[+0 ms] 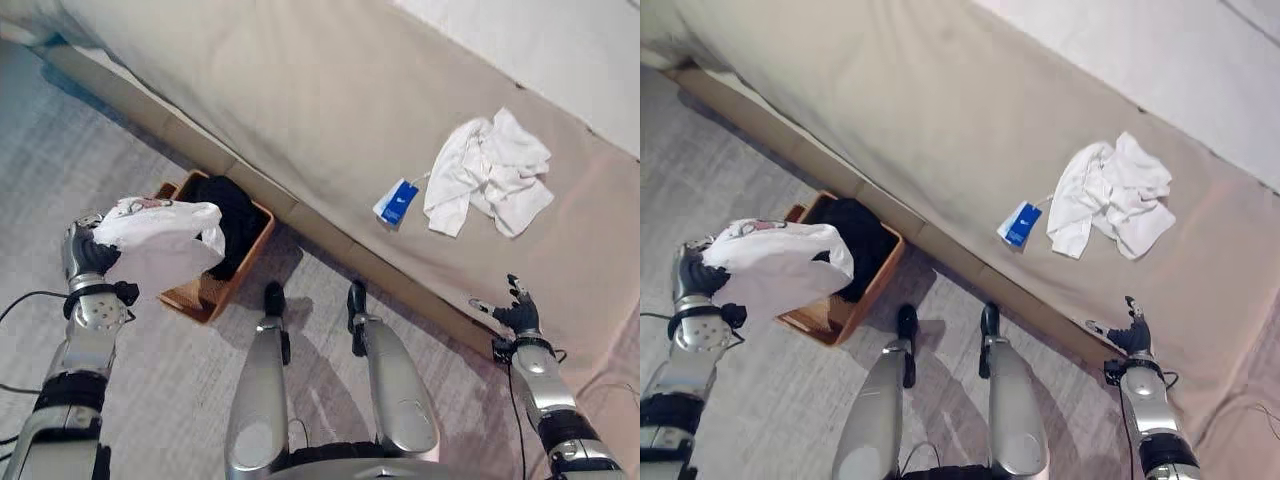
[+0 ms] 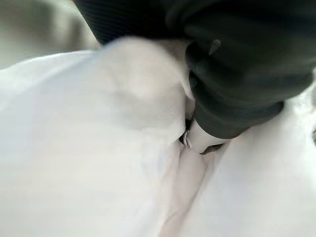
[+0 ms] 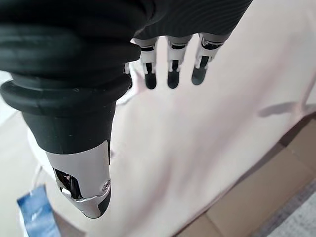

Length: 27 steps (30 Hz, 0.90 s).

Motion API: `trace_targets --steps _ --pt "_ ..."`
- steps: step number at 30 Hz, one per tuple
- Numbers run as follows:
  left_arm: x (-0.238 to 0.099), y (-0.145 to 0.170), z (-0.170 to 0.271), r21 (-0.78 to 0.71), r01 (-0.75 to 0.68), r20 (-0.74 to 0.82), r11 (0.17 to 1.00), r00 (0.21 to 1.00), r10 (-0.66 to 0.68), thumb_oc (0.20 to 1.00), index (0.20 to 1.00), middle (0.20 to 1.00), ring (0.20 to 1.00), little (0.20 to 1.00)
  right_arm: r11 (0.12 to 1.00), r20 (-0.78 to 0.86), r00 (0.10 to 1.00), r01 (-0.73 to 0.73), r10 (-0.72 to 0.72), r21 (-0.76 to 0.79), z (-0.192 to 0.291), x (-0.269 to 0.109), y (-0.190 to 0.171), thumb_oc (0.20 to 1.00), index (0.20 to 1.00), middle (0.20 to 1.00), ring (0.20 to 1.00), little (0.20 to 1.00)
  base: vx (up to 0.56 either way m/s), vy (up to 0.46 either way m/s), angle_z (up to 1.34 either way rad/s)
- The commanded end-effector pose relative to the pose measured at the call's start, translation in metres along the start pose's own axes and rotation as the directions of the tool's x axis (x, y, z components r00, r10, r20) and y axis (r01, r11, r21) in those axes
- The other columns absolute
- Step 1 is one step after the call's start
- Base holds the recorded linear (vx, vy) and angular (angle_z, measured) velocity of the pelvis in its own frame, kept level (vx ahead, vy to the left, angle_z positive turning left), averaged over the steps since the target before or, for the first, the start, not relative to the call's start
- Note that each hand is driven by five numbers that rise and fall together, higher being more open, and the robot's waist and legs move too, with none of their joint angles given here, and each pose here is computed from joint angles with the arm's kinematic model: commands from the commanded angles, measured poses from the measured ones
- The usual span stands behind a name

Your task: Pick up clothes into the bucket

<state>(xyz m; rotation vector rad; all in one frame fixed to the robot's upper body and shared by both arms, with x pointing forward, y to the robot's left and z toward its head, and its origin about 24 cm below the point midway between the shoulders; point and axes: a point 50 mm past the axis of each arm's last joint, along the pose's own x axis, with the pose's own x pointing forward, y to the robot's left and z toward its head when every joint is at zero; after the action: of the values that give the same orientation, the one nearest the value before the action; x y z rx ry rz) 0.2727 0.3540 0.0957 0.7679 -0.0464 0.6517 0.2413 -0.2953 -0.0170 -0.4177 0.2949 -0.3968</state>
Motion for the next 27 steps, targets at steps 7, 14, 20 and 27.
trace_targets --steps 7,14,20,27 --pt "0.022 0.049 0.019 0.104 -0.202 0.130 0.974 0.974 0.188 0.200 0.200 0.200 0.200 0.200 0.999 0.079 0.996 0.041 -0.041 0.000 0.005 -0.005 -0.016 1.000 1.000 1.000 1.000 1.000 -0.02 0.003 0.05" --pt "0.031 0.060 0.018 0.111 -0.246 0.105 0.963 0.966 0.235 0.200 0.200 0.200 0.200 0.200 1.000 0.105 0.994 0.019 -0.018 -0.008 0.010 -0.004 -0.012 1.000 1.000 1.000 1.000 1.000 0.03 0.046 -0.08" --pt "0.035 0.064 0.017 0.057 -0.285 0.053 0.957 0.958 0.282 1.000 1.000 1.000 1.000 1.000 1.000 0.138 0.990 -0.017 0.016 0.004 0.021 -0.002 0.001 1.000 1.000 1.000 1.000 1.000 0.03 0.019 -0.07" --pt "0.037 0.062 0.010 -0.115 -0.341 -0.091 0.933 0.939 0.332 1.000 1.000 1.000 1.000 1.000 0.998 0.154 0.987 -0.052 0.047 0.030 0.030 -0.001 0.014 1.000 1.000 1.000 1.000 1.000 0.03 0.015 -0.05"
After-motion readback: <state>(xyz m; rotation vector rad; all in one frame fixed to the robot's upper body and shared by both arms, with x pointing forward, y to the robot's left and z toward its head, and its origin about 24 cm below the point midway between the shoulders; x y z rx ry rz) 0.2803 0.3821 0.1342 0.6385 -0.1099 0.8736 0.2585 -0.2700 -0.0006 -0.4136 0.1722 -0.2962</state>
